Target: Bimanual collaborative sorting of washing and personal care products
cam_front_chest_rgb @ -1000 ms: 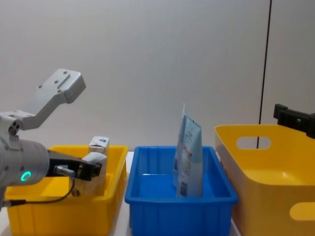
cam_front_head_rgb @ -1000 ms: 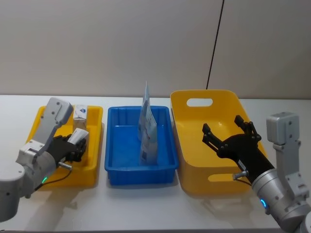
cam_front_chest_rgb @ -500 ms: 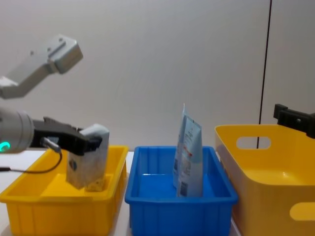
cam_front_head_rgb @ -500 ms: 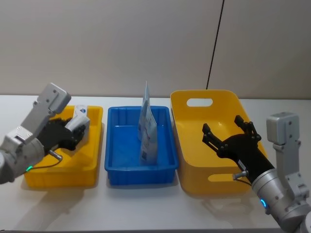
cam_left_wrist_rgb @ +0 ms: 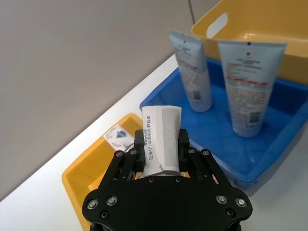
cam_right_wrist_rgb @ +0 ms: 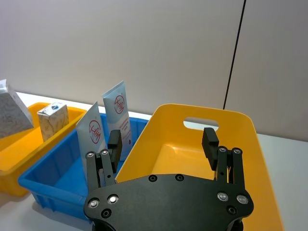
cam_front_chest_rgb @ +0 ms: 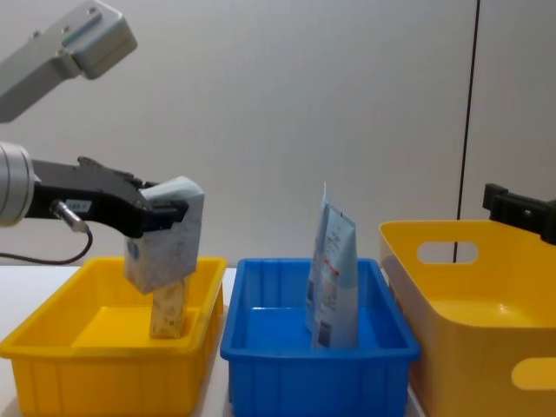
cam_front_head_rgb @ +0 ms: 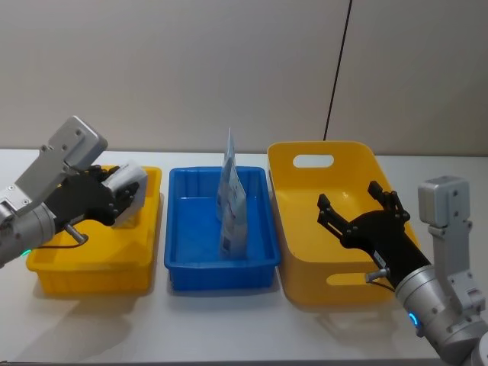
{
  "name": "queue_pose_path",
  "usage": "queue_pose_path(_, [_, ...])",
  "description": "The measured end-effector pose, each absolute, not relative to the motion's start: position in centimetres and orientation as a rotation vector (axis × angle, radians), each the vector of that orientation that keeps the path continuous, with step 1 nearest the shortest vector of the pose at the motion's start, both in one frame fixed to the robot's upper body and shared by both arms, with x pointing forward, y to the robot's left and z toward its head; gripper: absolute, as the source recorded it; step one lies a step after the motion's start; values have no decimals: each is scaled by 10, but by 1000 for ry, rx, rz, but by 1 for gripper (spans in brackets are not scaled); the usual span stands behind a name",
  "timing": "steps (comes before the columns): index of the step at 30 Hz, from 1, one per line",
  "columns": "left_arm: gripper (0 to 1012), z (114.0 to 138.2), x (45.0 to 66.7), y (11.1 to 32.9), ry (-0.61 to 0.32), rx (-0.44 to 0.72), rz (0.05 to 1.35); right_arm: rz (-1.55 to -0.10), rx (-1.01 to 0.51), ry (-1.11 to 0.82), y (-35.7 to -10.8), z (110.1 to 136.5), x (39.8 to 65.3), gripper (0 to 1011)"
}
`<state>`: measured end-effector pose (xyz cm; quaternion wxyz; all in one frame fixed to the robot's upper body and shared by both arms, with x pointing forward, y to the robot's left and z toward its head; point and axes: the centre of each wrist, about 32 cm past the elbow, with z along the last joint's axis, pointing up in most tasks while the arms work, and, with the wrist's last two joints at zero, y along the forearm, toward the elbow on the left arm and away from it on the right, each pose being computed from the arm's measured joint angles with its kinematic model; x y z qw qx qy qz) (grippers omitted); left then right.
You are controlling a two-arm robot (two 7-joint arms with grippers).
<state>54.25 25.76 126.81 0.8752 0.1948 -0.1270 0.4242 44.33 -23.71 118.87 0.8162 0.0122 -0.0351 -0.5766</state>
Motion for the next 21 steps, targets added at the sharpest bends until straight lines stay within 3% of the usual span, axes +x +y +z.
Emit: queue_pose_path(21, [352,1272,552,256,-322,260,616,-1230,26,-75,-237,1189,443,1002])
